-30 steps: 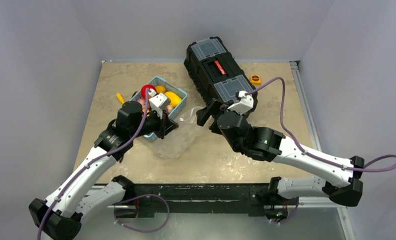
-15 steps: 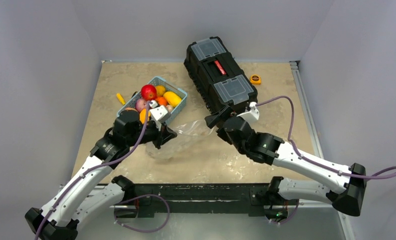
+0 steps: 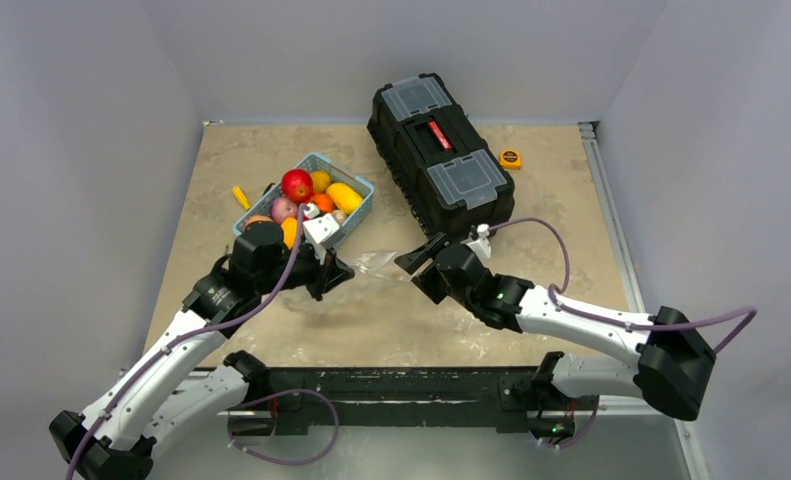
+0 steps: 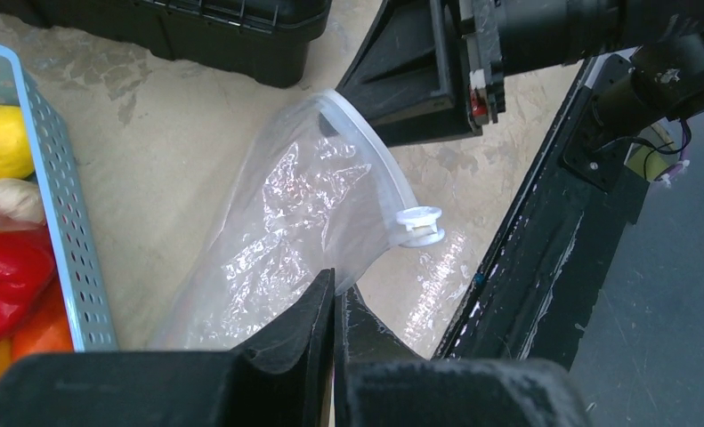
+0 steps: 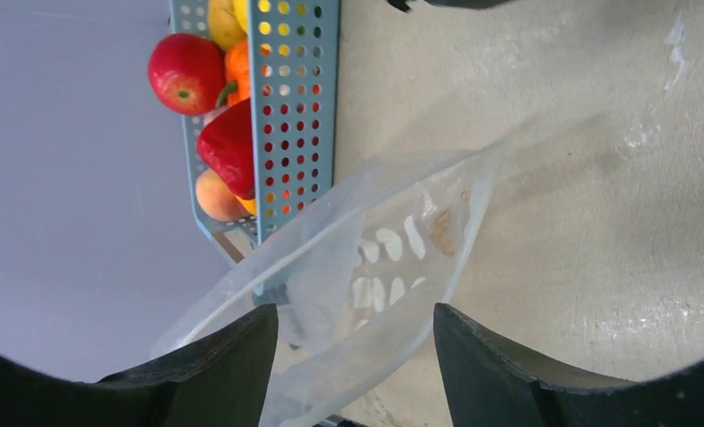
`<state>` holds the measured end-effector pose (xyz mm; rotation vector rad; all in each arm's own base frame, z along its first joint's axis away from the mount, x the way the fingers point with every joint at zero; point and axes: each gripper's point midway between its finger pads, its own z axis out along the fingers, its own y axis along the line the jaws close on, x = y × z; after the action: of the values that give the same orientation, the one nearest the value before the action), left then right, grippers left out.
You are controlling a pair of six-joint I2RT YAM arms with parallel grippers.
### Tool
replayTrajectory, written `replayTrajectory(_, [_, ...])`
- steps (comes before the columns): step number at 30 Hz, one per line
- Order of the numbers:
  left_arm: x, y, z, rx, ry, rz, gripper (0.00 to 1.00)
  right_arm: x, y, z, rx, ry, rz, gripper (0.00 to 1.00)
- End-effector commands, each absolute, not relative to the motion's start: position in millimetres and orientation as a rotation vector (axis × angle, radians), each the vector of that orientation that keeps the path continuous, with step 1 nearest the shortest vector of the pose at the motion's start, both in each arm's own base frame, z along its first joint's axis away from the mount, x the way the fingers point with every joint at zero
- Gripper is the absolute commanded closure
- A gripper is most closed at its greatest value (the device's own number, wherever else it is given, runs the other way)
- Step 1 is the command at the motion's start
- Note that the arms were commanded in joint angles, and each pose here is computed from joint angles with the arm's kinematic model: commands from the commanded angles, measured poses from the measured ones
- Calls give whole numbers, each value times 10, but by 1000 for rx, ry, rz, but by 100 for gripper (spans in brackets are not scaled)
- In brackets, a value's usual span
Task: Place the food in the zip-top bag and seal the zipper
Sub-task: Open the zipper of the food storage bag at the center of the board.
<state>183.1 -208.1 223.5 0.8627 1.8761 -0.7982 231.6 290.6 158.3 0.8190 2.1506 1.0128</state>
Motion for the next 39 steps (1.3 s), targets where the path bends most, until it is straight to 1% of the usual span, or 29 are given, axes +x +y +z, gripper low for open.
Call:
replayTrajectory(1, [1844, -2090, 2321, 878, 1839, -781, 100, 2266, 3156, 1559, 868, 2134, 1246, 37])
replayTrajectory(4, [1837, -2089, 2322, 878, 1839, -782, 100, 2252, 3184, 1355, 879, 2192, 1197, 37])
replayTrajectory(8, [1837, -2082, 2312, 879, 1839, -773, 100, 2292, 3174, 1356, 811, 2202, 1131, 37])
replayTrajectory(14, [1852, -2074, 2325, 877, 1836, -756, 100, 2370, 2885, 1539, 738, 2178, 917, 28])
replayTrajectory(18, [1885, -2038, 2342, 856, 1831, -726, 100, 2221, 2802, 1471, 786, 2190, 985, 26])
replayTrajectory(21, [1878, -2047, 2340, 859, 1827, -734, 100, 2176, 2890, 1542, 802, 2170, 1103, 26])
replayTrajectory(24, [1858, -2074, 2330, 869, 1829, -754, 100, 2197, 3018, 1555, 798, 2184, 1140, 26])
replayTrajectory(28, [1873, -2063, 2304, 868, 1835, -740, 100, 2159, 3268, 1498, 791, 2259, 1215, 30])
replayTrajectory(32, [1870, -2063, 2293, 872, 1837, -740, 100, 2138, 3360, 1347, 799, 2300, 1234, 32])
replayTrajectory(35, [1831, -2100, 2293, 889, 1836, -771, 100, 2080, 3428, 1251, 829, 2348, 1264, 39])
replayTrajectory(36, [1821, -2112, 2290, 894, 1837, -780, 100, 2091, 3437, 1256, 830, 2344, 1264, 44])
replayTrajectory(38, [1810, -2116, 2316, 881, 1858, -789, 100, 2131, 3444, 1309, 811, 2321, 1262, 64])
replayTrajectory(39, [1812, -2110, 2333, 871, 1880, -790, 100, 2160, 3428, 1347, 802, 2305, 1250, 71])
